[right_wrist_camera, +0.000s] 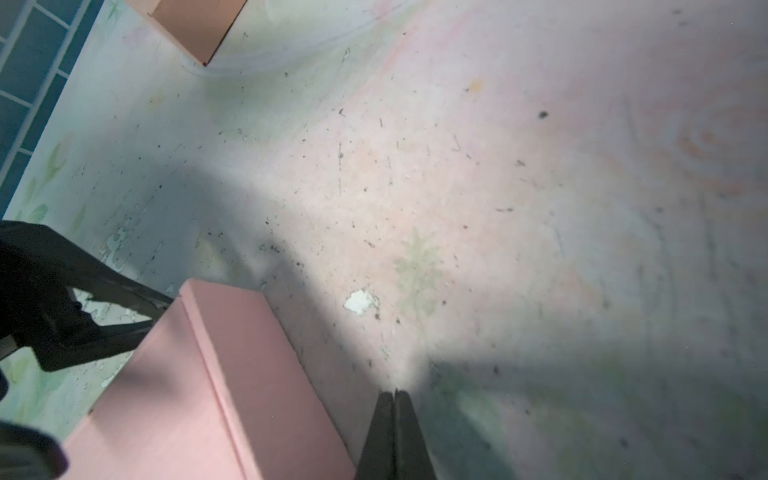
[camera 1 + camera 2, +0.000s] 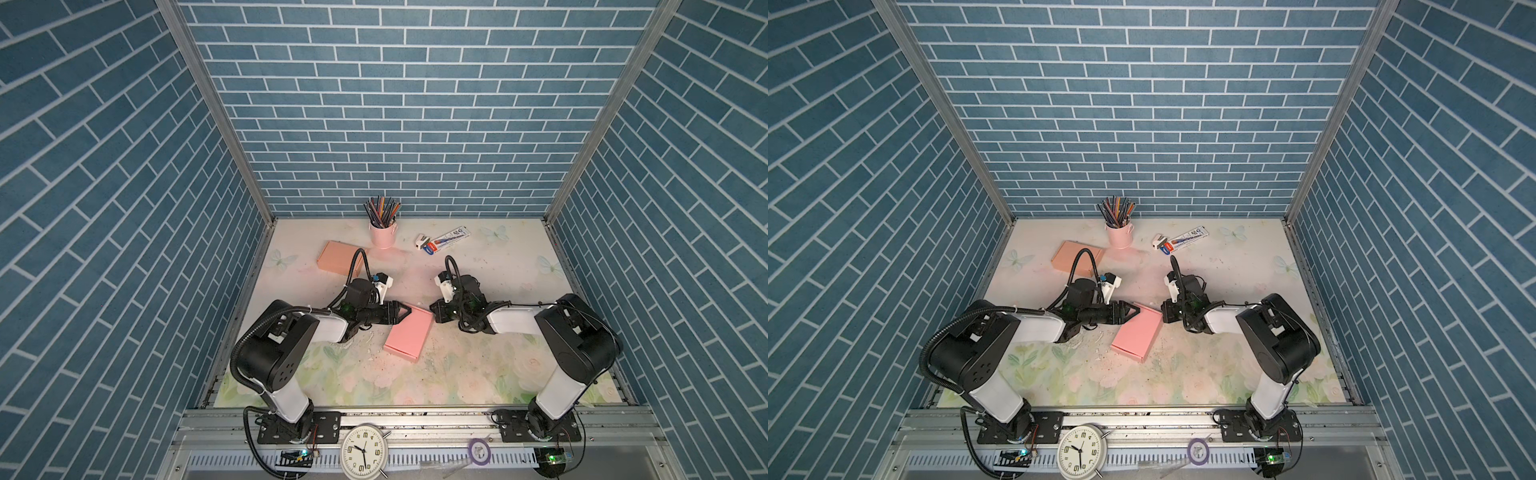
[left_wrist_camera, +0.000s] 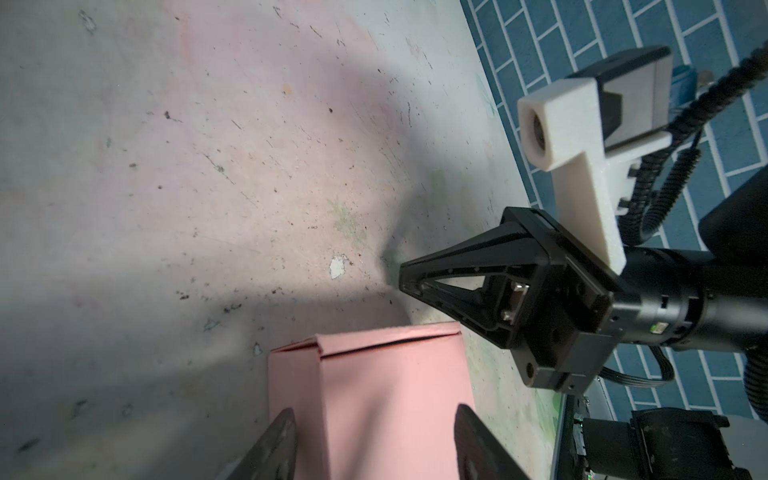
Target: Fold the paper box
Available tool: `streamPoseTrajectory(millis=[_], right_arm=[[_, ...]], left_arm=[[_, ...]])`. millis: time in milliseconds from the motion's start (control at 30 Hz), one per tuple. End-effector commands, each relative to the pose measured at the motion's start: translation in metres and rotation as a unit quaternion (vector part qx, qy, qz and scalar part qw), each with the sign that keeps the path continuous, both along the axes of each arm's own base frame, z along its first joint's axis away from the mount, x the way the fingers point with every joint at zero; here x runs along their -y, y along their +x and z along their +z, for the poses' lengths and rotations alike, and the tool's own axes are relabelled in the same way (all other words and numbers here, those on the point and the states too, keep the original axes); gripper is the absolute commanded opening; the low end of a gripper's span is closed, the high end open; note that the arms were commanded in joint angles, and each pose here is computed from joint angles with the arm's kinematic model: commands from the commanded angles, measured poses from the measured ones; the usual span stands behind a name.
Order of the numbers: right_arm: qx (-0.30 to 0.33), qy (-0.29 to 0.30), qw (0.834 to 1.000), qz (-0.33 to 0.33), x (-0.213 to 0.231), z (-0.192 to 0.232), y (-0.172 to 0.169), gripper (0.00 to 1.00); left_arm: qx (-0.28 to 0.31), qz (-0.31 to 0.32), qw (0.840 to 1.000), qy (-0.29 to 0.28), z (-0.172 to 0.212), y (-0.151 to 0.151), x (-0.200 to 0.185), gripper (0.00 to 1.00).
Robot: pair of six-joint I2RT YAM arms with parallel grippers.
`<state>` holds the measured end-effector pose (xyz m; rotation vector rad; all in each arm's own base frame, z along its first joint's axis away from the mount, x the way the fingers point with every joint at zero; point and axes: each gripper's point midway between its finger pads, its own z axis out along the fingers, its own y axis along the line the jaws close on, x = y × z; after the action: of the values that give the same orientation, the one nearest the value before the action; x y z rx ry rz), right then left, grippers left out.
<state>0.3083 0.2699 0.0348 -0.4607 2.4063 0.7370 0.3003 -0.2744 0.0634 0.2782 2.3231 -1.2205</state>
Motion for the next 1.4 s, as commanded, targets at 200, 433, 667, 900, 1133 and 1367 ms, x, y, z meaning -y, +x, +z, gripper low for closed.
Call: streamPoseTrajectory(millis=[200,433,667,900,1133,1367], right_arm=[[0.001,-0.016,1.0,-0.018,0.03,0.005,-0.026,0.0],[-0.009,-0.006,1.0,-0.009,0.028,0.003,-0.042,0.0],[-0.01,0.001,1.0,0.008,0.01,0.003,-0.044,0.0],[-0.014,-0.002,1.0,0.013,0.003,-0.004,-0.041,0.0],[-0.015,0.0,1.0,0.015,0.0,-0.006,-0.043,0.0],[-0.007,0.007,1.0,0.023,-0.009,0.002,-0.042,0.0]], left_arm=[[0.007,-0.001,1.0,0.002,0.004,-0.001,-0.002,0.61],[0.007,-0.007,1.0,0.0,0.007,-0.003,0.0,0.61],[0.001,-0.021,1.0,0.004,0.002,-0.009,0.007,0.61],[0.002,-0.032,0.999,0.003,0.003,-0.012,0.016,0.61],[0.008,-0.05,0.999,0.001,0.006,-0.016,0.026,0.61],[0.013,-0.063,0.998,-0.003,0.01,-0.021,0.036,0.61]])
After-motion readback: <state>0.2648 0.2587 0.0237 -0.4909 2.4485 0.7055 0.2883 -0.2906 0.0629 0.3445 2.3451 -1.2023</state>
